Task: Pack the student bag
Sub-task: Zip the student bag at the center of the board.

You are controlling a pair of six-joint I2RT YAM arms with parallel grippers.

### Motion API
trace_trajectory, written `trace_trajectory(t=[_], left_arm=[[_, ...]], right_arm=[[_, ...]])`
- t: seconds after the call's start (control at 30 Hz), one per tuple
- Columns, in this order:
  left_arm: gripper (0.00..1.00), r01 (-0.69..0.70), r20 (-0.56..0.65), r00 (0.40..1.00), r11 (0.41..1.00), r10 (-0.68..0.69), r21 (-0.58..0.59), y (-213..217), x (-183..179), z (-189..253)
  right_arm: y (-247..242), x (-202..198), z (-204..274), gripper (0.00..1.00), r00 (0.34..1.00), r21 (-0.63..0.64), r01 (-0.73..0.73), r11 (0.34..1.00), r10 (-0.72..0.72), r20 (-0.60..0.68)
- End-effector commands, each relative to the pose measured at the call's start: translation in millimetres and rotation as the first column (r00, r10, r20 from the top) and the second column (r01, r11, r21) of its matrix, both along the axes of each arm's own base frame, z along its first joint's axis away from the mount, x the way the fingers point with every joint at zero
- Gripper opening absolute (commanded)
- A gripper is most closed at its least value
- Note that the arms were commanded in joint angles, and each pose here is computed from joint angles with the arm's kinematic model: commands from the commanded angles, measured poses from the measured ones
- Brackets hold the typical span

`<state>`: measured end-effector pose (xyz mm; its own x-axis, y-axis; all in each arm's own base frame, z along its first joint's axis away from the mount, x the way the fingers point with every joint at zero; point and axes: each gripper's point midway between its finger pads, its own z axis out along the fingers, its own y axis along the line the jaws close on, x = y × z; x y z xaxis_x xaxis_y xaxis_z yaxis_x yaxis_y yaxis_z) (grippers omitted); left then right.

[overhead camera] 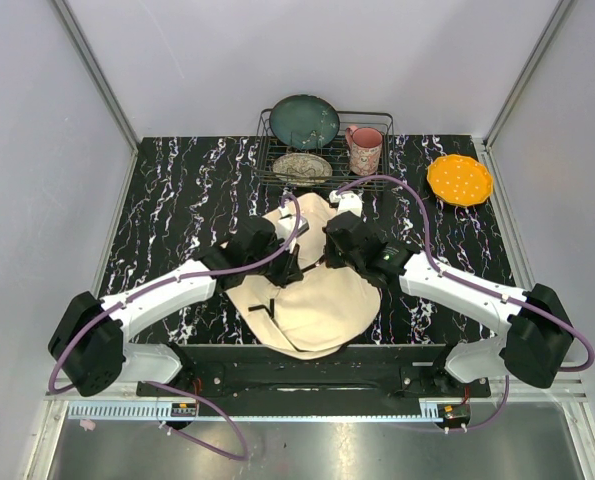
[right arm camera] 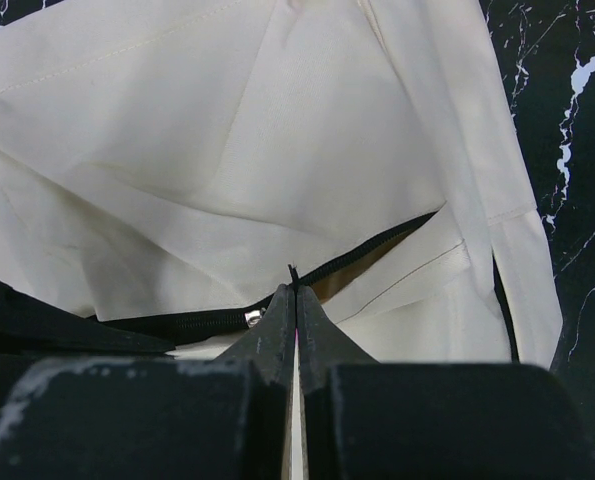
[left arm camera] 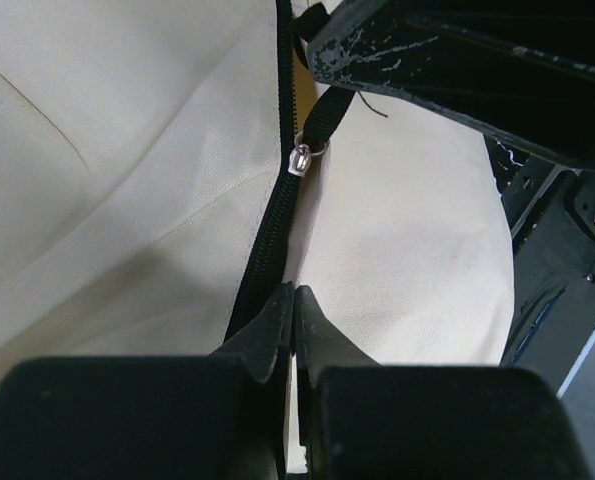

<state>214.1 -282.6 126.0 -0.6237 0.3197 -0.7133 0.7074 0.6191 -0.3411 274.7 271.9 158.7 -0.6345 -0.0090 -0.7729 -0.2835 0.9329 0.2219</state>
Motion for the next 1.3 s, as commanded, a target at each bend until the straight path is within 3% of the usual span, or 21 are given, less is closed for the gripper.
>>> trace_trajectory(t=[0.0, 0.07, 0.2, 0.3, 0.4, 0.63, 0.83, 0.87, 0.93, 1.27], left_arm=[[0.00, 0.035, -0.011, 0.999, 0.999, -0.035, -0.004, -7, -8, 0], [0.02, 0.039, -0.012, 0.999, 0.999, -0.039, -0.005, -8, -9, 1], [0.47, 0.039, -0.007, 0.999, 0.999, -0.039, -0.003, -7, -10, 3], [0.57, 0.036, -0.002, 0.999, 0.999, -0.036, 0.006, -6, -10, 3], [0.58, 0.014, 0.011, 1.000, 0.999, -0.015, 0.039, -3, -7, -1], [0.53, -0.014, 0.039, 0.999, 0.993, 0.010, 0.119, -2, -3, -13], [0.22, -0.008, 0.038, 0.999, 0.980, 0.001, 0.198, -6, -4, -26], [0.11, -0.019, 0.040, 0.999, 0.978, 0.011, 0.208, -6, -2, -27], [0.00, -0.058, 0.051, 0.998, 0.970, 0.048, 0.235, -2, 2, -30], [0.00, -0.172, 0.100, 0.983, 0.953, 0.152, 0.248, 26, 1, -14]], right_arm=[[2, 11, 21, 0.00, 0.998, 0.050, 0.028, 0.998, -0.030, 0.053], [1, 11, 20, 0.00, 0.998, 0.047, 0.028, 0.998, -0.031, 0.054], [2, 11, 20, 0.00, 0.998, 0.047, 0.026, 0.999, -0.028, 0.055], [3, 11, 19, 0.00, 0.998, 0.045, 0.025, 0.999, -0.027, 0.053], [2, 11, 19, 0.00, 0.998, 0.045, 0.026, 0.999, -0.028, 0.053], [2, 12, 20, 0.00, 0.998, 0.047, 0.027, 0.999, -0.030, 0.055], [2, 11, 21, 0.00, 0.998, 0.050, 0.027, 0.998, -0.030, 0.055], [2, 11, 20, 0.00, 0.998, 0.049, 0.027, 0.998, -0.030, 0.054], [1, 11, 20, 0.00, 0.998, 0.048, 0.030, 0.998, -0.033, 0.054], [-11, 20, 12, 0.00, 0.994, -0.002, 0.085, 0.996, -0.085, 0.067]])
